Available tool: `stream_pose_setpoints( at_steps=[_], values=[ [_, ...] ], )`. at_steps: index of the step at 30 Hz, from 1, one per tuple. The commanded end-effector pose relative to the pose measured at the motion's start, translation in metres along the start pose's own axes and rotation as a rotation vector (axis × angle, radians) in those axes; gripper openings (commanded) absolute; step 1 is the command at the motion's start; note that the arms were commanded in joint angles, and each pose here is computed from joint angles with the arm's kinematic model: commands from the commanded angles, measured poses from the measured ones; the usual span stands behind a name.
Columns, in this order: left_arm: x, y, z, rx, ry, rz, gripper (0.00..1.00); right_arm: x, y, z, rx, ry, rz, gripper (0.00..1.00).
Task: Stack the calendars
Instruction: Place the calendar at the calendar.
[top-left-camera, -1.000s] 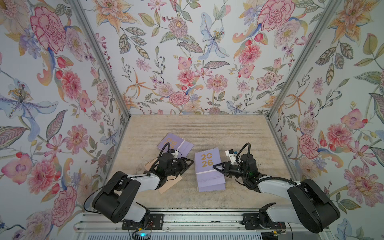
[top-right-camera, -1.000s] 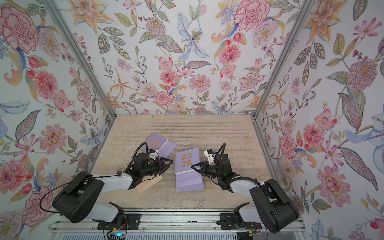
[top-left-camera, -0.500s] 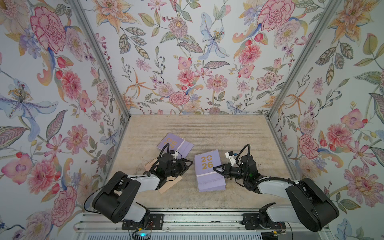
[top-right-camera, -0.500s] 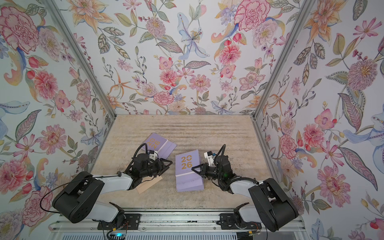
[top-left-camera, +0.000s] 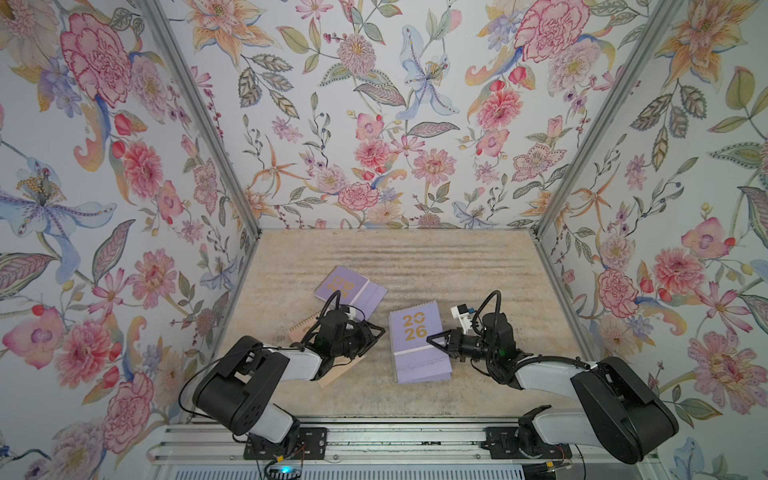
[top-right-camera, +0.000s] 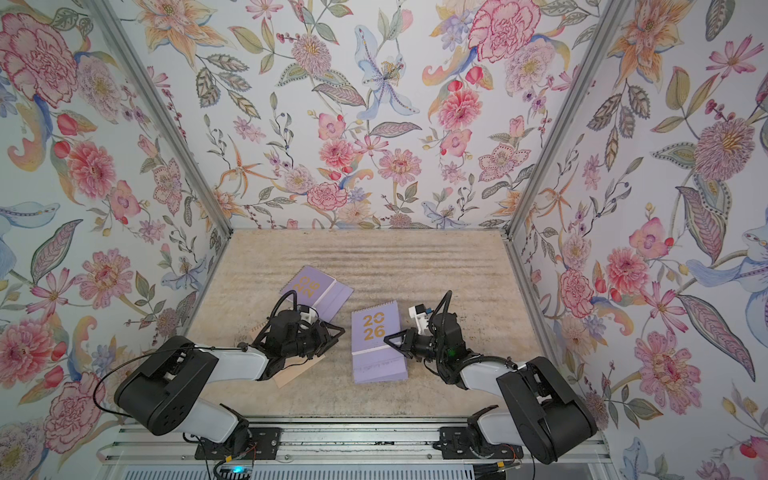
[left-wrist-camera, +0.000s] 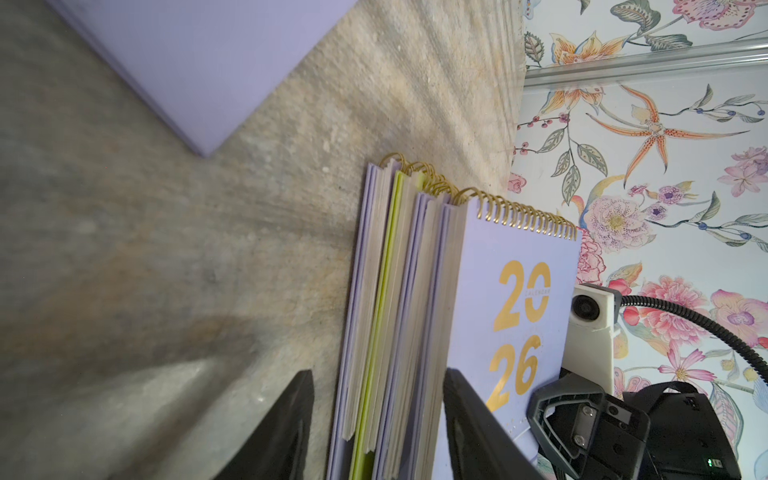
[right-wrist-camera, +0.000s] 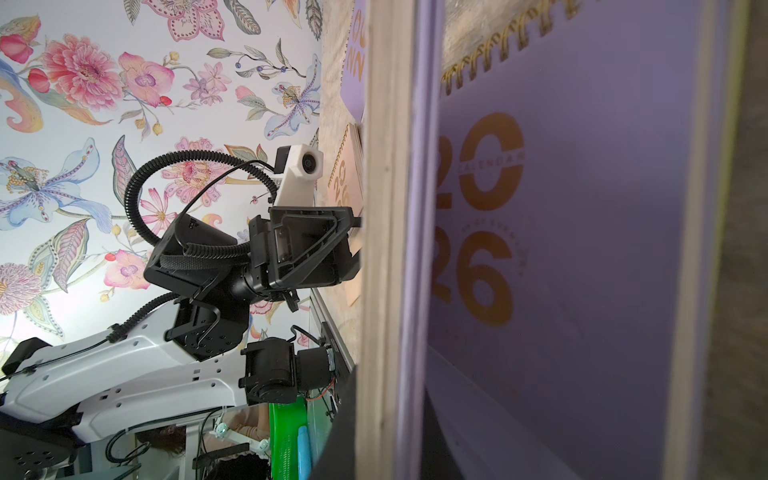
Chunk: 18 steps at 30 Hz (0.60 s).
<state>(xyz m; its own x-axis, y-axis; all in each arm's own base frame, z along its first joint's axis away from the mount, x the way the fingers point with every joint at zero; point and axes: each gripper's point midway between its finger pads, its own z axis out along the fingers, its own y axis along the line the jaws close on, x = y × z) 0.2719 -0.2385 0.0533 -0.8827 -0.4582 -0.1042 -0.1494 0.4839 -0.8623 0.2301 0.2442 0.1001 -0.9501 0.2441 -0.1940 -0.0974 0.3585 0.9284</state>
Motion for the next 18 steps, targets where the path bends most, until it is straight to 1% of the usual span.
stream_pose_setpoints(
  at_steps=[1,4,6,9,13,18],
  values=[
    [0.004,-0.004,0.003,0.019,0.01,0.022,0.52,-0.006,0.001,0.0,-0.004,-0.026,-0.022,0.09],
    [0.004,-0.004,0.003,0.021,0.011,0.021,0.5,-0.006,-0.003,-0.001,0.015,-0.025,-0.017,0.16],
    [0.004,-0.004,0.004,0.021,0.01,0.021,0.5,-0.006,-0.004,-0.001,0.035,-0.018,-0.019,0.22],
    [0.004,-0.005,0.005,0.023,0.012,0.022,0.5,-0.007,-0.007,-0.002,0.064,-0.021,-0.023,0.28],
    [0.005,-0.005,0.005,0.023,0.014,0.021,0.49,-0.009,-0.01,-0.005,0.077,-0.026,-0.017,0.32],
    [0.005,-0.006,0.006,0.025,0.015,0.022,0.49,-0.014,-0.011,-0.009,0.091,-0.045,-0.015,0.33]
  ],
)
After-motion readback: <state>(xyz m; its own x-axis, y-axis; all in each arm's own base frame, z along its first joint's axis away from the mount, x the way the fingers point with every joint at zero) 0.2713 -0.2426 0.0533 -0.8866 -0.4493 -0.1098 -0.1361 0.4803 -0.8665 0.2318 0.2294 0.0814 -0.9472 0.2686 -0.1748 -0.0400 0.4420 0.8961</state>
